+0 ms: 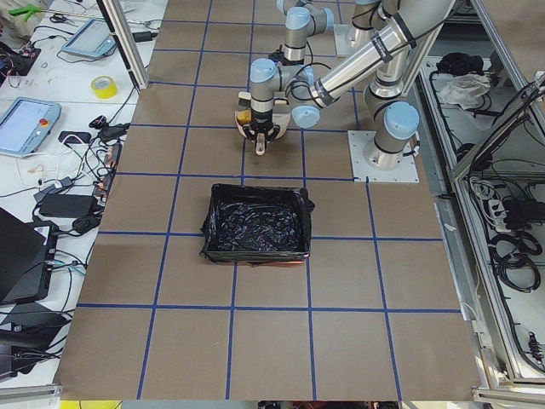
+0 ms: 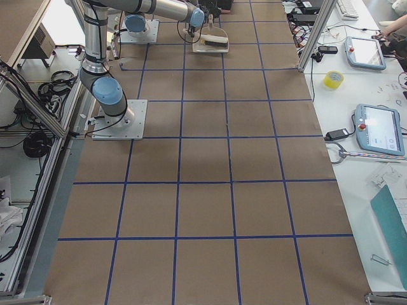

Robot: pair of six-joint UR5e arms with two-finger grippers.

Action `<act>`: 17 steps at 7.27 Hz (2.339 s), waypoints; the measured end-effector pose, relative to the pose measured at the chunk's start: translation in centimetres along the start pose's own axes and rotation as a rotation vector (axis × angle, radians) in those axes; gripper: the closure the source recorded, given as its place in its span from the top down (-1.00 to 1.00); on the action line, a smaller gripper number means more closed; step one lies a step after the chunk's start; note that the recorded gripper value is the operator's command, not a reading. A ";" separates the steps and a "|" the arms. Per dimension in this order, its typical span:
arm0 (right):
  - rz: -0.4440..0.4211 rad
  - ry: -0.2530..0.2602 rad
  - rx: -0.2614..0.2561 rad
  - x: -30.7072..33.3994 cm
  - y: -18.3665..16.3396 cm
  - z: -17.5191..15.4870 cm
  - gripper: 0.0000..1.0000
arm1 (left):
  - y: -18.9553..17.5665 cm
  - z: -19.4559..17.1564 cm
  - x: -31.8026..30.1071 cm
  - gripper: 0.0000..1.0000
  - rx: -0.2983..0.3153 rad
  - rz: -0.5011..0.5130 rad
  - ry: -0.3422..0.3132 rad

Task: Sweep and dump trash into bin
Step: 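Push the potato fully into the dustpan with the brush, holding the pan steady, then carry the dustpan over the trash bag with left gripper while right withdraws brush, then tip the dustpan over the trash bag with the left gripper to dump contents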

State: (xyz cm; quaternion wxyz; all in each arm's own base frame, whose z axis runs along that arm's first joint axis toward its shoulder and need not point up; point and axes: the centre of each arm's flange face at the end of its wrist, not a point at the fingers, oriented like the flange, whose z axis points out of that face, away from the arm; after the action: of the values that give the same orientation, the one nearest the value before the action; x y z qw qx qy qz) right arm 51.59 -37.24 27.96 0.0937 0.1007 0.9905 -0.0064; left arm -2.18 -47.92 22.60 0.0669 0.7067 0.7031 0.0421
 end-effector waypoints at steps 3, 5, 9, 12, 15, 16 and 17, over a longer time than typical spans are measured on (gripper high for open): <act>-0.049 0.071 -0.005 4.3 -5.9 -4.6 -1.00 | 2.0 -1.8 -1.5 -1.00 0.045 -0.048 -0.050; -0.086 0.145 -0.045 13.3 -14.0 -8.8 -1.00 | 6.1 -5.2 -3.7 -1.00 0.071 -0.107 -0.080; -0.143 0.213 -0.068 36.3 -27.8 -13.9 -1.00 | 16.0 -10.9 -5.6 -1.00 0.094 -0.231 -0.050; -0.182 0.253 0.002 49.7 -32.1 -13.2 -1.00 | 28.7 -11.7 -3.1 -1.00 0.112 -0.258 -0.026; -0.242 0.259 0.018 53.6 -32.2 -9.7 -1.00 | 40.5 -11.6 0.4 -1.00 0.057 -0.205 -0.019; -0.238 0.259 0.033 53.9 -31.9 -9.1 -1.00 | 43.2 -11.1 0.9 -1.00 0.003 -0.202 -0.026; -0.233 0.260 0.040 54.2 -31.5 -8.5 -1.00 | 45.1 -10.5 0.9 -1.00 -0.066 -0.205 -0.032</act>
State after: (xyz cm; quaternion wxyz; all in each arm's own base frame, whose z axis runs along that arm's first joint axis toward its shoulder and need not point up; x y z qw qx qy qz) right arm -8.46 -57.09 25.96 -0.0387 -0.0128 0.9989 -0.0238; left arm 40.74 -46.72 39.83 0.1052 0.6290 0.7688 0.0469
